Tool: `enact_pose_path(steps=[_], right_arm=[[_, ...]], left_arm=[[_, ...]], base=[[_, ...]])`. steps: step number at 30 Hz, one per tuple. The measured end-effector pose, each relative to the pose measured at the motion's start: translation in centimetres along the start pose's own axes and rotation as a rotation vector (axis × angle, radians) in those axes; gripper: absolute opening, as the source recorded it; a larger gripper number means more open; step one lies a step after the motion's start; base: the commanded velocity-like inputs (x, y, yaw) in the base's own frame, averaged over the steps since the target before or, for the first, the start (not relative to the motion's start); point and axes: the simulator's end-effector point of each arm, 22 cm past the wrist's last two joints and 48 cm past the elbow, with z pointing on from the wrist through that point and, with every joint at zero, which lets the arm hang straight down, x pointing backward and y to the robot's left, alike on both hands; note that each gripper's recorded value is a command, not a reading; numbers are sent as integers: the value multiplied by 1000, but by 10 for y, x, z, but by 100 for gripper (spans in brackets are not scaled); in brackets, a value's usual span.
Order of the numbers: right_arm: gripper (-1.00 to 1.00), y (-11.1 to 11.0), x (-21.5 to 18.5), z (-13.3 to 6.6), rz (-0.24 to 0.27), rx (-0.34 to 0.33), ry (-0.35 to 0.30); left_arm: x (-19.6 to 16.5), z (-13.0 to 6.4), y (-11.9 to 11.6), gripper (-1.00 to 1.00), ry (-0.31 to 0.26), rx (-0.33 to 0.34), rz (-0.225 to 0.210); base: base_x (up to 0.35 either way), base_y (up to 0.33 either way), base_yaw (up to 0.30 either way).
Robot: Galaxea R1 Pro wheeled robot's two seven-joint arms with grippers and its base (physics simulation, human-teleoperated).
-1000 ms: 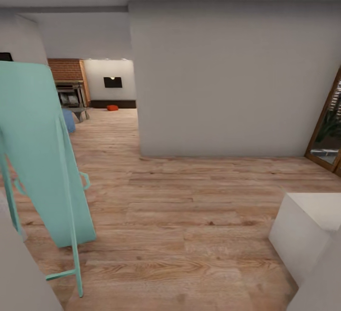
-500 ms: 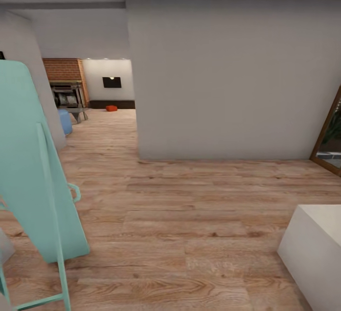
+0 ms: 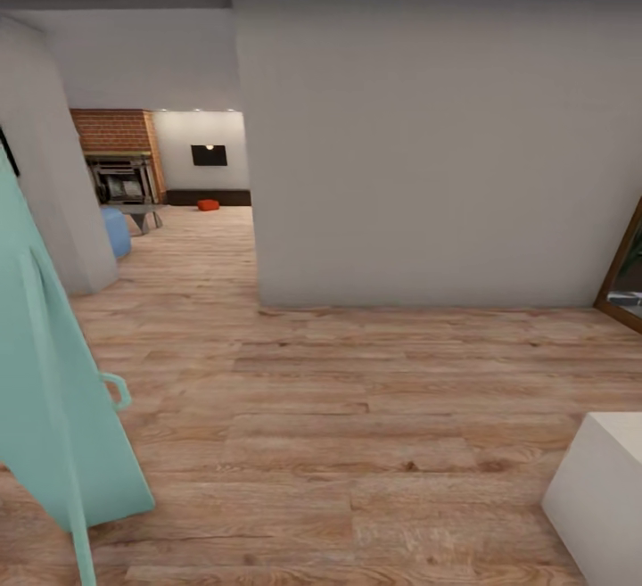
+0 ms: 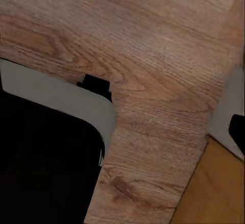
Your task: Move the two storage containers from the living room to the garage. In the garage, place one container on the floor and stack the other container on top of it (either order is fine).
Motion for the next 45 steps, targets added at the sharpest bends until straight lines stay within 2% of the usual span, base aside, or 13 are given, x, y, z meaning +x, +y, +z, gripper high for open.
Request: enact_pose_path(steps=[2,5,10,14,17,23,36,45], right_arm=[[100,4,0,0,-42,-8,2],[100,5,0,0,-64,-12,2],[100,3,0,0,-73,-9,1],[100,1,0,0,-74,-6,-1],[100,1,0,0,-74,-6,-2],[100,0,0,0,-75,-1,-3],[100,5,-1,0,-69,-8,0],[100,9,0,0,-66,-14,8]], left_arm=[[-1,0,1,100,-1,-2,0],[-1,0,2,100,-2,-3,-2],[-7,0,1,100,-15,-2,-23],[-35,0,-4,100,-73,10,-36],[-42,-1,-5,100,-82,13,-38],[-35,0,-2,100,-55,11,-38],[-31,0,-3,100,-42,18,-37],[-15,0,-3,100,30,20,-33]], base=[[327,0,0],[327,0,0],[327,0,0],[327,0,0],[327,0,0],[327,0,0],[327,0,0],[326,0,0]])
